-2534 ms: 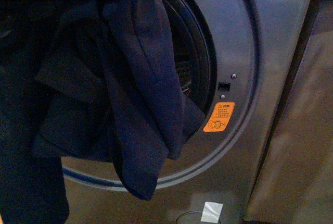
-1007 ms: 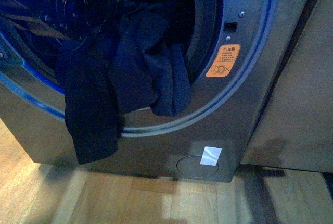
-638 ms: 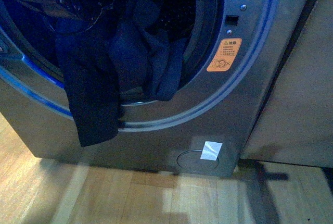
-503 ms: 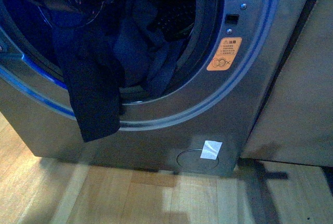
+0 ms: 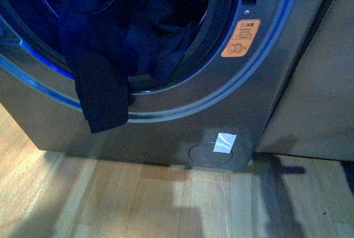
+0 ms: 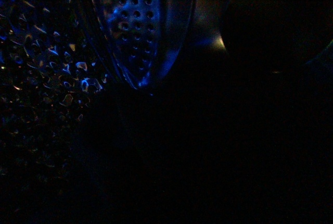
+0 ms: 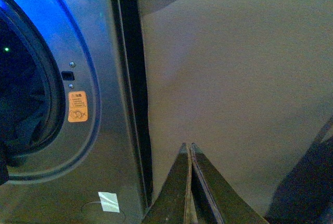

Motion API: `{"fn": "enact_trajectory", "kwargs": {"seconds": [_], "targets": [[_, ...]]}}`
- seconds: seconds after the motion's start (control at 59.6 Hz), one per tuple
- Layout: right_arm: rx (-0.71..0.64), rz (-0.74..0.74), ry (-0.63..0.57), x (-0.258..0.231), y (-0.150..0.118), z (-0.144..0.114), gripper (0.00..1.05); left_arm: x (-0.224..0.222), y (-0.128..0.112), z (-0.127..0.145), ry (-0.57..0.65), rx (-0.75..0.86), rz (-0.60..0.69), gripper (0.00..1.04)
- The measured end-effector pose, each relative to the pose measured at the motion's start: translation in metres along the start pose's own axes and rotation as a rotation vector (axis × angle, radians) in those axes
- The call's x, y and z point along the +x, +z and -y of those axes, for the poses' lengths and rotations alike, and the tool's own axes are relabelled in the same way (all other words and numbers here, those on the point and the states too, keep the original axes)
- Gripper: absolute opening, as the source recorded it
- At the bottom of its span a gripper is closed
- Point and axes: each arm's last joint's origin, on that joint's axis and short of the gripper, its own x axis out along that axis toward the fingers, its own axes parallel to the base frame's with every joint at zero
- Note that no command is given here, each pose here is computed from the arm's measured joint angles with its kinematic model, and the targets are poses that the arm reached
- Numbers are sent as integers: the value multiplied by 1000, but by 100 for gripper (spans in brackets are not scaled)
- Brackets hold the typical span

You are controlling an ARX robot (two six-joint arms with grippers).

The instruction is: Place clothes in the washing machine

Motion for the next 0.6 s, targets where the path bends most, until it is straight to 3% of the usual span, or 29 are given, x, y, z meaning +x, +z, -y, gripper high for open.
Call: {"fn": "enact_trajectory", "kwargs": {"seconds": [0.352, 0.604], "targets": [[0, 0, 0, 0, 0, 0, 2, 33, -12, 15, -5, 3, -39, 8], [0, 0, 0, 0, 0, 0, 2, 58, -14, 2, 30, -16, -54, 8]]}}
